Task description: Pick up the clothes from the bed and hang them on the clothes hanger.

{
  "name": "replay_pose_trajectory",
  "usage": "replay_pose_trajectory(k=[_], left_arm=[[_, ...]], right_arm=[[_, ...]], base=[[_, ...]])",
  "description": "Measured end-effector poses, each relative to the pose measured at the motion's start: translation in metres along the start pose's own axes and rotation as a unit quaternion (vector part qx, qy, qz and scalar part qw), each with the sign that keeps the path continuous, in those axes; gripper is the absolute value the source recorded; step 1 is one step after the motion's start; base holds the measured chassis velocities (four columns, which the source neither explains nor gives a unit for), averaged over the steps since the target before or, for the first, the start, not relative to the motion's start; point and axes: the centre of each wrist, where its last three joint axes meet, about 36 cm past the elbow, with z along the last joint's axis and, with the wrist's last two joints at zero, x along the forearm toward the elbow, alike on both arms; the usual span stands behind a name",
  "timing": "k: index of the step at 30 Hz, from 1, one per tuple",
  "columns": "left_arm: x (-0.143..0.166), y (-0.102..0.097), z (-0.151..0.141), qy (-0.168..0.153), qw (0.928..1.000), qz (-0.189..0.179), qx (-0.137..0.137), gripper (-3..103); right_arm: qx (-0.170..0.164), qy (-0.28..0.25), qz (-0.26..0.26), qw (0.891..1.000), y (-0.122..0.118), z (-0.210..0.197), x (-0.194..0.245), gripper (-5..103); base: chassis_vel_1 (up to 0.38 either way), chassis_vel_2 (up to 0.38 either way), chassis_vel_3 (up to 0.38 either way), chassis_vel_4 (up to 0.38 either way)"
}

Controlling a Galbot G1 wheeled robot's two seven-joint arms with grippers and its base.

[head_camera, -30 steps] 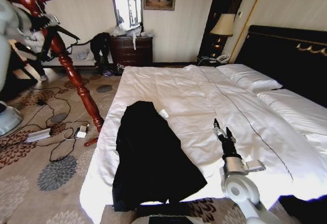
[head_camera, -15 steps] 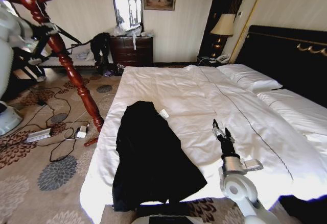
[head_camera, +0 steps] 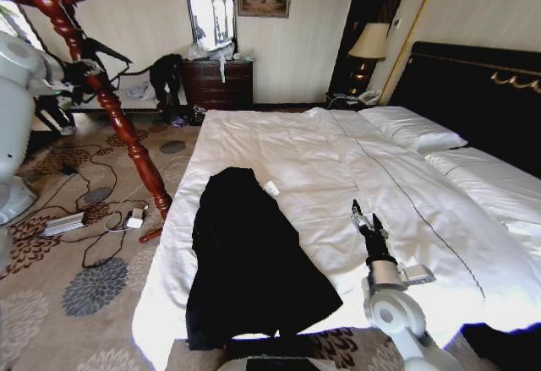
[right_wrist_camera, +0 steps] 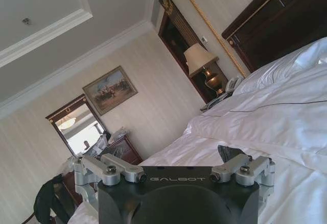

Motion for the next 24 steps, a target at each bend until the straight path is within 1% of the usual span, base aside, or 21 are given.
replay_pose_trajectory(k=[2,3,4,5,8,10,12,16,19,20,21,24], left_arm=[[0.001,0.001,0.002,0.001,1.0,0.002,0.0,45],[0.001,0.001,0.002,0.001,1.0,0.002,0.0,45],[0.001,0.001,0.002,0.001,1.0,0.003,0.0,40],[0.002,0.001,0.002,0.001,1.0,0.003,0.0,40],[0.005,-0.002,0.003,0.0,0.9999,0.017,0.001,24],[0.005,-0.003,0.004,0.0,0.9998,0.018,0.0,24],[0.008,-0.005,0.005,-0.002,0.9996,0.027,-0.001,19],[0.011,-0.006,0.005,-0.003,0.9993,0.036,0.002,19],[0.021,-0.013,0.001,-0.009,0.9983,0.058,0.003,19],[0.021,-0.013,0.001,-0.009,0.9983,0.058,0.003,19],[0.024,-0.015,0.0,-0.012,0.9977,0.066,0.002,18],[0.039,-0.031,-0.005,-0.029,0.9941,0.104,0.0,18]], right_arm=[[0.0,0.0,0.001,1.0,0.0,0.001,0.0,100],[0.0,0.0,0.001,1.0,0.0,0.001,0.0,100],[0.0,0.0,0.001,1.0,0.0,0.001,0.0,100],[0.0,0.0,0.002,1.0,0.0,0.001,0.0,100],[0.0,0.0,0.003,1.0,0.0,0.002,0.001,100],[0.0,0.0,0.003,1.0,0.0,0.002,0.001,100],[0.0,0.0,0.004,1.0,0.001,0.001,0.001,100],[0.0,0.0,0.003,1.0,0.001,0.001,0.002,100],[0.001,0.0,0.004,1.0,0.001,0.0,0.003,100],[0.001,0.0,0.004,1.0,0.001,0.0,0.003,100],[0.002,0.0,0.004,1.0,0.001,0.0,0.003,100],[0.002,0.0,0.005,1.0,0.001,0.001,0.004,100]], base=[[0.0,0.0,0.0,0.0],[0.0,0.0,0.0,0.0],[0.0,0.0,0.0,0.0],[0.0,0.0,0.0,0.0],[0.0,0.0,0.0,0.0],[0.0,0.0,0.0,0.0],[0.0,0.0,0.0,0.0],[0.0,0.0,0.0,0.0],[0.0,0.0,0.0,0.0],[0.0,0.0,0.0,0.0],[0.0,0.0,0.0,0.0],[0.0,0.0,0.0,0.0]])
